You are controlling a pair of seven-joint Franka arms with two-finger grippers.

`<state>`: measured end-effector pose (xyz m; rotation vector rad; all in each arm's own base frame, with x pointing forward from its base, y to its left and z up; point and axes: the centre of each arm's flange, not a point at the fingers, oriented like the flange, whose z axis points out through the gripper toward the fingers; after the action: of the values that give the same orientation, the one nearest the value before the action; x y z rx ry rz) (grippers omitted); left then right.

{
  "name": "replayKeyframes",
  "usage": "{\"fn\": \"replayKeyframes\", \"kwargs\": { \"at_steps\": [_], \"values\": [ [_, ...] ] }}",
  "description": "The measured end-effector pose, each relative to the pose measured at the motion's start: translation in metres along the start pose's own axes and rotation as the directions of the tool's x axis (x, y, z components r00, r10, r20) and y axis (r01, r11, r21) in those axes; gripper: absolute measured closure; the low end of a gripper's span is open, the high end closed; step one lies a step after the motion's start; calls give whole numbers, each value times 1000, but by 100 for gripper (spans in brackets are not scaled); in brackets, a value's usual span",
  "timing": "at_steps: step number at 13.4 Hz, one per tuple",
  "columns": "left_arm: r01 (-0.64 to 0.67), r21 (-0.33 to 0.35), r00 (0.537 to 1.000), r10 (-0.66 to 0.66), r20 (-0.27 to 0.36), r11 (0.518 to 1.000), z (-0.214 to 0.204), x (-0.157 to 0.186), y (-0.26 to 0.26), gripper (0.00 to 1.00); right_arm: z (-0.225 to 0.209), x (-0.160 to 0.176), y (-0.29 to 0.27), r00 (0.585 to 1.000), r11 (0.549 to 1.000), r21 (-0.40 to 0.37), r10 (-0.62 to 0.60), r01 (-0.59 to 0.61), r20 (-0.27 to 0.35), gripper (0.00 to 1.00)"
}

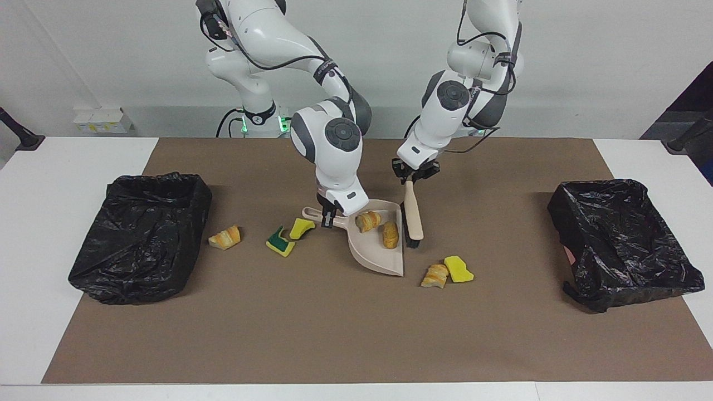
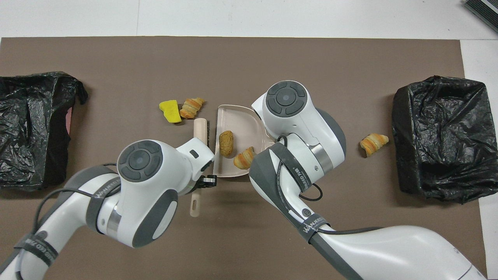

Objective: Sweep and dump trash in bin
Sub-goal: 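Sweep the lumps and rolls with the brush toward the held dustpan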

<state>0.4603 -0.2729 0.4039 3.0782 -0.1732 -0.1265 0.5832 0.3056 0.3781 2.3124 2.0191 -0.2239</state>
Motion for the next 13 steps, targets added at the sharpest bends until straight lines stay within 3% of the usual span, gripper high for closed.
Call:
{"fn": "replayKeyframes", "kwargs": {
  "at_steps": [4, 8, 10, 13],
  "values": [
    [-52, 151, 995, 64, -78, 987, -34, 75, -85, 74, 0, 0, 0, 1000, 1000, 0, 0, 0, 0, 69],
    [-191, 248, 974, 214, -69, 950, -2, 136, -155, 74, 0, 0, 0, 1000, 1000, 0, 0, 0, 0, 69],
    [-248, 248, 964, 265, -38, 937, 15, 141, -156, 74, 0, 0, 0, 1000, 1000, 0, 2, -2, 0, 69],
    [-339, 241, 937, 349, 2, 909, 35, 130, -104, 74, 0, 0, 0, 1000, 1000, 0, 2, -2, 0, 69]
  ]
}}
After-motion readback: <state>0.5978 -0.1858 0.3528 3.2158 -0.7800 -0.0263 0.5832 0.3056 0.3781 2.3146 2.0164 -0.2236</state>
